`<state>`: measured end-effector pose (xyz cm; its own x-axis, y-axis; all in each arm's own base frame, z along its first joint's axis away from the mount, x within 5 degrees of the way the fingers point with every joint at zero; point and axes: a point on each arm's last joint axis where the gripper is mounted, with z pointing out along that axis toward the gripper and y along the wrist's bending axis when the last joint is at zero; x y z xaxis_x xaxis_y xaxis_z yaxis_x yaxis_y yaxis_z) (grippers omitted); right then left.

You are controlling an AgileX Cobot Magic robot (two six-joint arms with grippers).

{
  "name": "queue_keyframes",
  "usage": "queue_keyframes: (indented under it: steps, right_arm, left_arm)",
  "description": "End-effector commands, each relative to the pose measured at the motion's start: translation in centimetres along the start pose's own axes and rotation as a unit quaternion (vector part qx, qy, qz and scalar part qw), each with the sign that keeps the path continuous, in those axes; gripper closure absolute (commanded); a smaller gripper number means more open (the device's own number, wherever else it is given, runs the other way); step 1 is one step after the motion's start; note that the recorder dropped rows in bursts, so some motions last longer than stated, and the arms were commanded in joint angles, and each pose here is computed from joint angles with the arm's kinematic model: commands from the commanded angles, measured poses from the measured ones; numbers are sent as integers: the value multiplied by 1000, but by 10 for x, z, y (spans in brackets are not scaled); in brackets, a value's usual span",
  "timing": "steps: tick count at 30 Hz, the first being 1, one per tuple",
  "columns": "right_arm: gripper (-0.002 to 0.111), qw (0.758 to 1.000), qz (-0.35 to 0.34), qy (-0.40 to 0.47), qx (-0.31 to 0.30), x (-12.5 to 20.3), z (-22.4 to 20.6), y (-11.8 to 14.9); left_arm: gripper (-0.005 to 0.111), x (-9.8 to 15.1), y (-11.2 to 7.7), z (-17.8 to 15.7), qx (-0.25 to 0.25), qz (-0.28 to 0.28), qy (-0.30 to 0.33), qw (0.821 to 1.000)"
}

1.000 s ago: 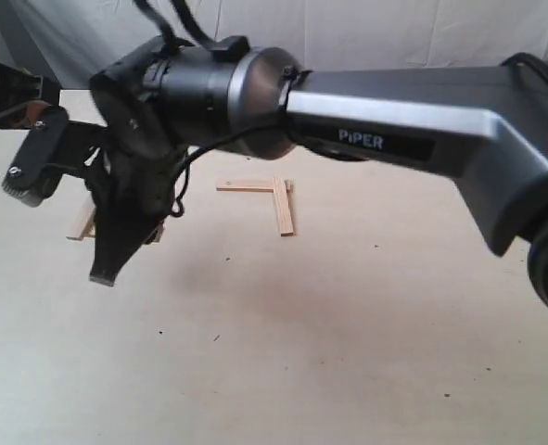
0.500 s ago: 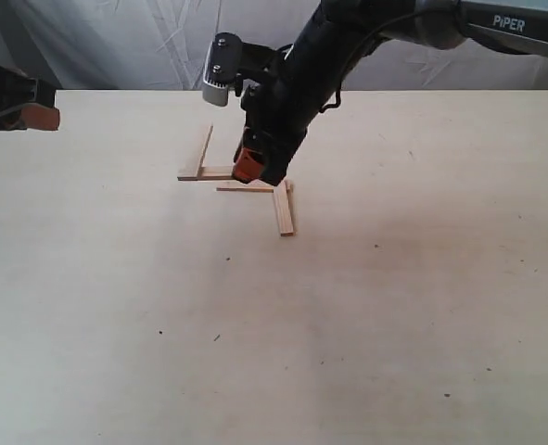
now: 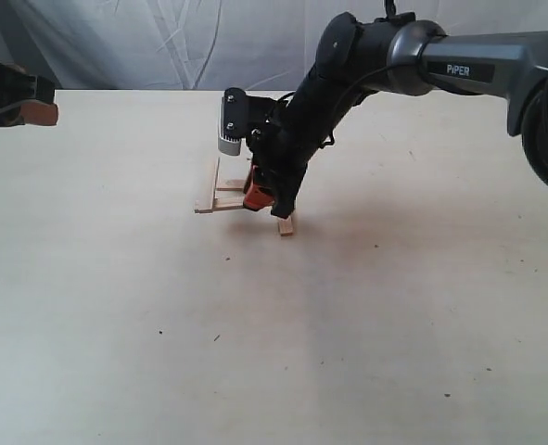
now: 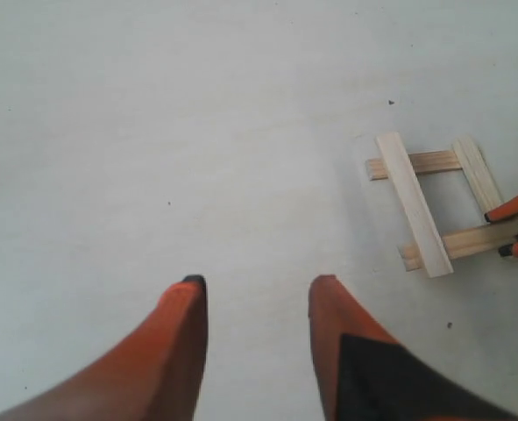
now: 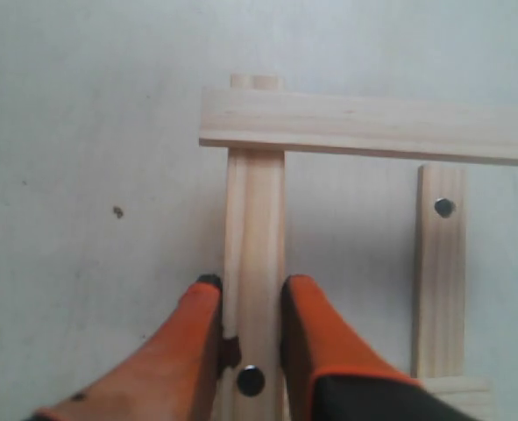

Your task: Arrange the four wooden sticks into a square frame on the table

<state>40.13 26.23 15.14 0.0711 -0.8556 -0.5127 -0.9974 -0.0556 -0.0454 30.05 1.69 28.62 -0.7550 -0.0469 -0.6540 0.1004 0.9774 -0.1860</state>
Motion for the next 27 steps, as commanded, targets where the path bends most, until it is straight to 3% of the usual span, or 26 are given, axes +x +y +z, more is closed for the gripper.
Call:
queue_keyframes:
  steps: [1, 21, 23, 27]
  right_arm:
    - [109, 1000, -2, 10, 2, 5, 2, -2]
    - [108, 997, 64, 31, 3, 18, 20, -4]
    - [102, 997, 64, 31, 3, 18, 20, -4]
    - [78, 997, 64, 31, 3, 18, 20, -4]
  left_arm:
    - [68, 1, 1, 2, 1, -8, -3, 1000]
    - [68, 0, 3, 6, -4, -11, -8, 1000]
    - [68, 0, 3, 6, -4, -11, -8, 1000]
    - [68, 0, 3, 6, -4, -11, -8, 1000]
